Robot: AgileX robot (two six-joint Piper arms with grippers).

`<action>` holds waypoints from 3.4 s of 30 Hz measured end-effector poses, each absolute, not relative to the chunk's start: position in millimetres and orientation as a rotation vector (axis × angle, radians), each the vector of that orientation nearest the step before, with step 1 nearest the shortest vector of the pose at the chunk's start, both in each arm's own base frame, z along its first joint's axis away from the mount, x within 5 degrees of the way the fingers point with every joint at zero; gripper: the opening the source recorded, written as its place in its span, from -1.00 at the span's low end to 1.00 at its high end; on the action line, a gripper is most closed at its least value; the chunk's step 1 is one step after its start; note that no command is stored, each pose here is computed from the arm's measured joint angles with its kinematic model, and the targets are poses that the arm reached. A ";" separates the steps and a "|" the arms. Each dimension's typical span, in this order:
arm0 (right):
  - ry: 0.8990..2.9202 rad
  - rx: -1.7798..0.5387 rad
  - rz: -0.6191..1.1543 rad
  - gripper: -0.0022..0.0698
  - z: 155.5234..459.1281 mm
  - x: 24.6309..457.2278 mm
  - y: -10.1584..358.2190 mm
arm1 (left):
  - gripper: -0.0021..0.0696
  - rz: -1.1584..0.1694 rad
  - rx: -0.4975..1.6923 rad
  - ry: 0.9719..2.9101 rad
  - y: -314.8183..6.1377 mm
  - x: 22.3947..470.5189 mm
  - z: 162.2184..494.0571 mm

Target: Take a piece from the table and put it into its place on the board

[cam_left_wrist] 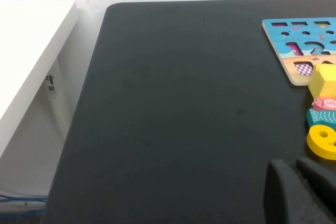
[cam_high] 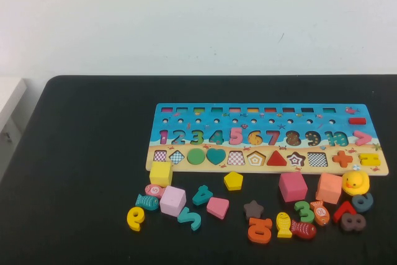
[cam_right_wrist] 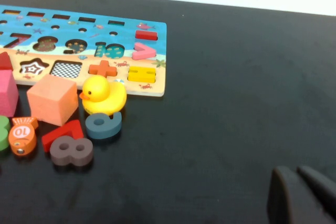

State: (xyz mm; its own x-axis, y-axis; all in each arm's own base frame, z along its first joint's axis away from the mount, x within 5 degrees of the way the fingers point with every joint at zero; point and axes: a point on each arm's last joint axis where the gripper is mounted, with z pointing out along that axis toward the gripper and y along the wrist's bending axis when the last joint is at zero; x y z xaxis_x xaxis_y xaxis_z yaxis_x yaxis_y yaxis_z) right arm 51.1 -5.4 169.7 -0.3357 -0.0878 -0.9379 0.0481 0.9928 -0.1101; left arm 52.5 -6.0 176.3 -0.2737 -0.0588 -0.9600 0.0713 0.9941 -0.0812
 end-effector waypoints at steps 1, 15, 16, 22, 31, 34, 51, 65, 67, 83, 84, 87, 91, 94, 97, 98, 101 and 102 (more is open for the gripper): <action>1.908 -0.029 -0.138 -0.89 169.7 51.1 -5.4 | -0.95 -0.123 0.010 1.844 -5.9 52.5 176.3; 1.908 -0.029 -0.138 -0.89 169.7 51.1 -5.4 | -0.95 -0.081 0.059 1.842 -5.6 52.5 176.2; 1.908 -0.029 -0.138 -0.89 169.7 51.1 -5.4 | -0.95 -0.079 0.061 1.842 -5.6 52.5 176.2; 1.908 -0.029 -0.138 -0.89 169.7 51.1 -5.4 | -0.95 -0.076 0.063 1.842 -5.4 52.5 176.2; 1.908 -0.029 -0.138 -0.89 169.7 51.1 -5.4 | -0.95 -0.072 0.067 1.842 -5.4 52.5 176.2; 1.908 -0.029 -0.138 -0.89 169.7 51.1 -5.4 | -0.95 -0.071 0.067 1.840 -5.4 52.6 176.4; 1.908 -0.029 -0.138 -0.89 169.7 51.1 -5.4 | -0.95 -0.056 0.070 1.754 -4.7 54.5 183.5; 1.908 -0.029 -0.138 -0.89 169.7 51.1 -5.4 | -0.95 -0.058 0.067 1.747 -4.7 54.6 184.2; 1.908 -0.029 -0.138 -0.89 169.7 51.1 -5.4 | -0.95 -0.055 0.068 1.744 -4.6 54.6 184.4; 1.908 -0.029 -0.138 -0.89 169.7 51.1 -5.4 | -0.95 -0.040 0.033 1.167 -2.0 48.9 235.9; 1.908 -0.029 -0.138 -0.89 169.7 51.1 -5.4 | -0.95 -0.040 0.032 1.162 -1.9 48.7 236.4; 1.908 -0.029 -0.138 -0.89 169.7 51.1 -5.4 | -0.95 -0.043 0.029 1.145 -1.8 48.1 237.7; 1.908 -0.029 -0.138 -0.89 169.7 51.1 -5.4 | -0.95 -0.057 0.019 1.141 -1.7 48.0 238.1; 1.908 -0.029 -0.138 -0.89 169.7 51.1 -5.4 | -0.95 -0.174 -0.063 1.158 -1.4 48.6 236.7; 1.908 -0.029 -0.138 -0.89 169.7 51.1 -5.4 | -0.95 -0.238 -0.107 1.264 -2.3 49.9 238.5; 1.908 -0.029 -0.138 -0.89 169.7 51.1 -5.4 | -0.95 -0.244 -0.111 1.296 -2.5 49.1 242.7; 1.908 -0.029 -0.138 -0.89 169.7 51.1 -5.4 | -0.95 -0.252 -0.112 1.382 -3.2 41.9 264.5; 1.908 -0.029 -0.138 -0.89 169.7 51.1 -5.4 | -0.95 -0.254 -0.112 1.414 -3.4 39.2 273.8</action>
State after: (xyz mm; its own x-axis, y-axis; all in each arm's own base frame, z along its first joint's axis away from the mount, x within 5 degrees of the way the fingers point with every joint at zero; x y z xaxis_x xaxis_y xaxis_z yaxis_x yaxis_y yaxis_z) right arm 51.1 -5.4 169.7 -0.3357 -0.0882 -0.9378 0.0481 0.9927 -0.1106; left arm 39.2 -3.4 273.8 0.1349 -0.2410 -0.9611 0.1081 0.9678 -0.2275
